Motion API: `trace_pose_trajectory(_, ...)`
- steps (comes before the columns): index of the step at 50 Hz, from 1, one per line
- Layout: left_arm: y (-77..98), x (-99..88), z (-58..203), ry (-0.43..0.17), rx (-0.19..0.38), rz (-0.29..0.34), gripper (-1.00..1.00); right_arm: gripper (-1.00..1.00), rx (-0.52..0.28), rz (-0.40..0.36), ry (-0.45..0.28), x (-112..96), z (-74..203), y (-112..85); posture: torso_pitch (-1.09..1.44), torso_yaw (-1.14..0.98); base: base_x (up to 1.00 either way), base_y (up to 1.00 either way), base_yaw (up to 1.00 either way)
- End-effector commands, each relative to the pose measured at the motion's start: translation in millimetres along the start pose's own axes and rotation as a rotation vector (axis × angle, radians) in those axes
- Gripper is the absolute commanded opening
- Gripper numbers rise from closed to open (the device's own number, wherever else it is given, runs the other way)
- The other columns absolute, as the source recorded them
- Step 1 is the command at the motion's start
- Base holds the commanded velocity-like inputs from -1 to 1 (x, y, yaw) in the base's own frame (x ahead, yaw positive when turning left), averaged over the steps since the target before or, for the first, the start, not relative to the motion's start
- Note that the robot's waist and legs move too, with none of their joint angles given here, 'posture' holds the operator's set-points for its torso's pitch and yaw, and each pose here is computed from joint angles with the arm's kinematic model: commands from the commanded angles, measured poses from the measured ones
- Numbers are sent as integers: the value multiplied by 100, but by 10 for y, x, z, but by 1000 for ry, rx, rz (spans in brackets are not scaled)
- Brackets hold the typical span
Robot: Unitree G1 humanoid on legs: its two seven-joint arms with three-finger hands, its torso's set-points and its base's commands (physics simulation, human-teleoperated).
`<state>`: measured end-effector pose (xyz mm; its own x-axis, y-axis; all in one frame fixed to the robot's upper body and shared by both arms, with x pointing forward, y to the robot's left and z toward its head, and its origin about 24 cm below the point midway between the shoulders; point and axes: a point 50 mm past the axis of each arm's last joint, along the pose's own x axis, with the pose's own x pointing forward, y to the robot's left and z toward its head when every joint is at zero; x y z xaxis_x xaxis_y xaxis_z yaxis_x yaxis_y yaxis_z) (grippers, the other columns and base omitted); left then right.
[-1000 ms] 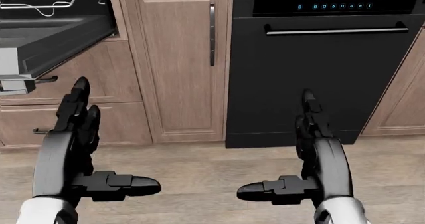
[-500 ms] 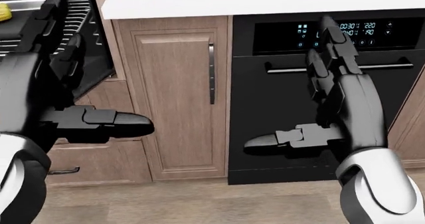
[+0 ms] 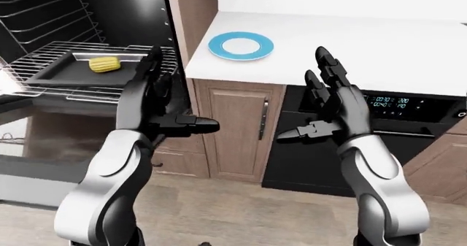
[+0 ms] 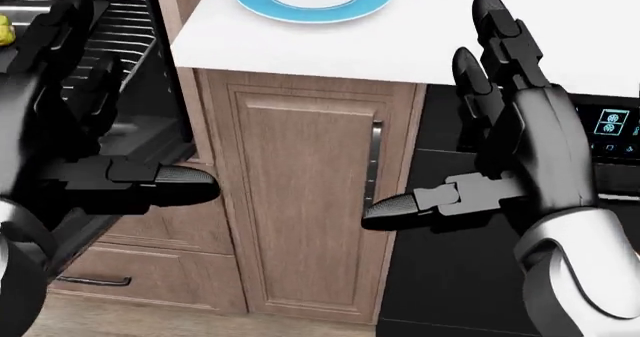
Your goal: Pick the corn from the oven and place it on the plate on the counter.
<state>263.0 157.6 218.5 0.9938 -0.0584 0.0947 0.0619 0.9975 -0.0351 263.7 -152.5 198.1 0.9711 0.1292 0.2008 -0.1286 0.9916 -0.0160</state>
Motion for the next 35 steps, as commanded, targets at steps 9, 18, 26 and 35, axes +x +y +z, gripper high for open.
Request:
trace_pose_trajectory(9,45,-40,182,-121,0,17,100,100,-13,49,-131,7,245,81,0,0,0,0,100)
trace_pose_trajectory(18,48,-72,223,-124,-1,19,100,100,-17,63,-135,9,255,109,0,0,0,0,100)
trace_pose_trajectory(26,103,-75,190,-121,-5,28,100,100,5,87,-140,4,303,161,0,0,0,0,100)
trace_pose_trajectory(35,127,-106,248,-126,-2,31,100,100,-11,97,-135,27,288,189,0,0,0,0,100)
